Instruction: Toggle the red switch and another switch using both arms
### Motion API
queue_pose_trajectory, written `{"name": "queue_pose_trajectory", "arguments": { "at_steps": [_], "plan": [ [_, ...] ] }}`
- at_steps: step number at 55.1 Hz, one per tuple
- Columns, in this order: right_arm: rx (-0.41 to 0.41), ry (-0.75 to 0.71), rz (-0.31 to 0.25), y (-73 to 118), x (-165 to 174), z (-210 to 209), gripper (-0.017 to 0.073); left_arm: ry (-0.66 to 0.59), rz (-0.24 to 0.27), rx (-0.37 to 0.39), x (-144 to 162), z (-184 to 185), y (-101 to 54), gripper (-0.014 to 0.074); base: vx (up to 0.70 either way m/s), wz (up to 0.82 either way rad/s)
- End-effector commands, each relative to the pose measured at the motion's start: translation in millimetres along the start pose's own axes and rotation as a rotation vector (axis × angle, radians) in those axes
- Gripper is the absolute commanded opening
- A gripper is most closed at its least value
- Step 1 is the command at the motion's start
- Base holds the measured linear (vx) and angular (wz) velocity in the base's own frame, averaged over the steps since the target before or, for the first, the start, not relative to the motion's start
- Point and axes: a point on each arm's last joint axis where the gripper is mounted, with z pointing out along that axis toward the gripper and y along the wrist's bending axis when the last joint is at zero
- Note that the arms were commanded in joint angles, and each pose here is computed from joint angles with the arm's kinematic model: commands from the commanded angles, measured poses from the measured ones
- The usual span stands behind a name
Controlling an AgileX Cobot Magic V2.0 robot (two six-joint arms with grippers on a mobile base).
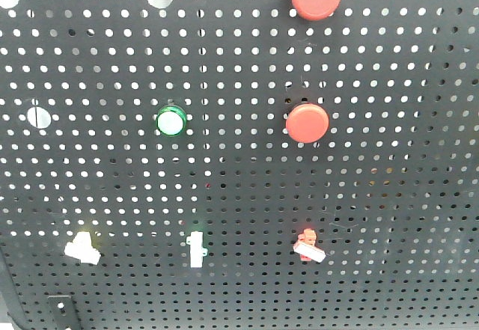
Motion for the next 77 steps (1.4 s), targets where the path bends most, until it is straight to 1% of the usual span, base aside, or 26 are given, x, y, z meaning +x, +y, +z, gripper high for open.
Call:
{"name": "queue_pose_trajectory", "arguments": {
  "at_steps": [1,6,11,15,21,29,35,39,44,55,63,67,72,77],
  "plan": [
    [-0.002,-0.056,-0.015,0.2,-12,11,-0.0006,0.002,-0.015,0.005,-5,13,0.3,0.0003,0.00,0.00],
    [-0.005,-0.051,-0.014,0.4,-10,18,-0.0006,0.048,-0.015,0.021,1,24,-1.8,0.0003,0.00,0.00],
    [-0.008,-0.062,-0.014,0.7,-10,22,-0.0006,0.057,-0.020,0.051,5,35,-6.0,0.0003,0.00,0.00],
    [-0.011,-0.076,-0.012,0.9,-11,25,-0.0006,0.047,-0.025,0.090,7,44,-11.7,0.0003,0.00,0.00],
    [-0.013,-0.084,-0.011,1.1,-11,27,-0.0006,0.031,-0.036,0.170,10,56,-24.6,0.0003,0.00,0.00],
    [-0.013,-0.081,-0.011,1.1,-10,29,-0.0006,0.038,-0.049,0.283,17,70,-46.3,0.0000,0.00,0.00],
    [-0.014,-0.082,-0.011,1.1,-10,29,-0.0006,0.043,-0.056,0.342,23,80,-60.2,0.0000,0.00,0.00],
    [-0.014,-0.082,-0.011,1.1,-10,29,-0.0006,0.048,-0.058,0.368,27,85,-67.1,0.0000,0.00,0.00],
    [-0.014,-0.082,-0.011,1.1,-10,29,-0.0006,0.070,-0.056,0.382,34,93,-73.2,0.0000,0.00,0.00],
    [-0.014,-0.082,-0.011,1.1,-10,29,-0.0006,0.084,-0.055,0.386,37,109,-79.5,0.0000,0.00,0.00],
    [-0.013,-0.081,-0.011,1.1,-10,29,-0.0006,0.121,-0.051,0.390,44,118,-84.0,0.0000,0.00,0.00],
    [-0.013,-0.081,-0.011,1.1,-10,29,-0.0006,0.132,-0.070,0.382,46,119,-84.1,0.0000,0.00,0.00],
    [-0.013,-0.081,-0.011,1.1,-10,29,-0.0006,0.137,-0.110,0.360,46,120,-82.3,0.0000,0.00,0.00],
    [-0.013,-0.081,-0.011,1.1,-10,29,-0.0006,0.149,-0.115,0.354,48,119,-81.8,0.0000,0.00,0.00]
  ]
}}
